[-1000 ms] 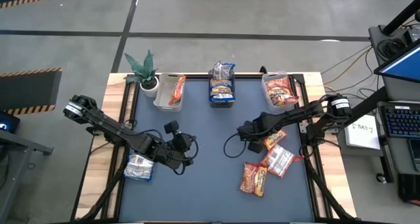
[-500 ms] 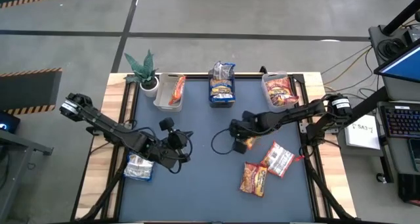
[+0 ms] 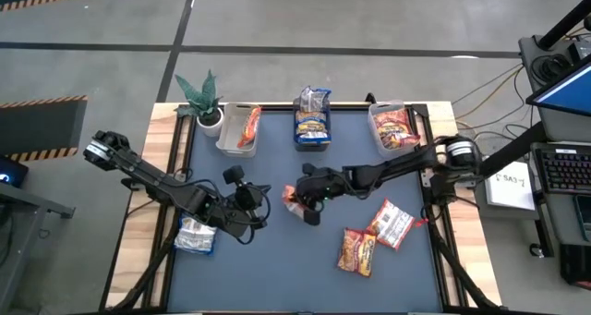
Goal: Sort Maruchan noodles
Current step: Put the orange pack noodle into the gray bin
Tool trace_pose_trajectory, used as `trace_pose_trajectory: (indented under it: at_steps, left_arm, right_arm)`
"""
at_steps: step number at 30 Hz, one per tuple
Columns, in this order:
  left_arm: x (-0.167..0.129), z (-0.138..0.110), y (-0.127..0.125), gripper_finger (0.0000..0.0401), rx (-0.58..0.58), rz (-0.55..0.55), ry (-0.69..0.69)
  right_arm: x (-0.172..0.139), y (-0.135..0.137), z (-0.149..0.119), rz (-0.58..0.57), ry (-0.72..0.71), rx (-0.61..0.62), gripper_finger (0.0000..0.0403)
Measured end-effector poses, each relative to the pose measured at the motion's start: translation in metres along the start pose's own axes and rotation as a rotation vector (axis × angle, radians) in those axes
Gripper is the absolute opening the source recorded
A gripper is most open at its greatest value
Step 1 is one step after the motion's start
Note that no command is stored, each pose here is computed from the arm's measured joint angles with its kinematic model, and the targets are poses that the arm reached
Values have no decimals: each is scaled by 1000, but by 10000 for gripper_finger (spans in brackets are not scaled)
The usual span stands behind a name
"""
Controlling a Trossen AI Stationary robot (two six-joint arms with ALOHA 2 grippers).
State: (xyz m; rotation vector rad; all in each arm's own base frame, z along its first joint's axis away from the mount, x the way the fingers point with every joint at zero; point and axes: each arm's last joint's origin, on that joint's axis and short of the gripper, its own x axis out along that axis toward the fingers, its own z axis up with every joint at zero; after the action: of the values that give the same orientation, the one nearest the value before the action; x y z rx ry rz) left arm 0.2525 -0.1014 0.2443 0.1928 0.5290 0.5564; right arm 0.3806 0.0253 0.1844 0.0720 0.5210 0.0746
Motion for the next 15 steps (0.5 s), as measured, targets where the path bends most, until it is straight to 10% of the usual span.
trace_pose_trajectory:
  at_steps: [15]
  left_arm:
    - [0, -2, 1, 0, -43, 6, 16]
  right_arm:
    - [34, 2, -20, 12, -84, -67, 64]
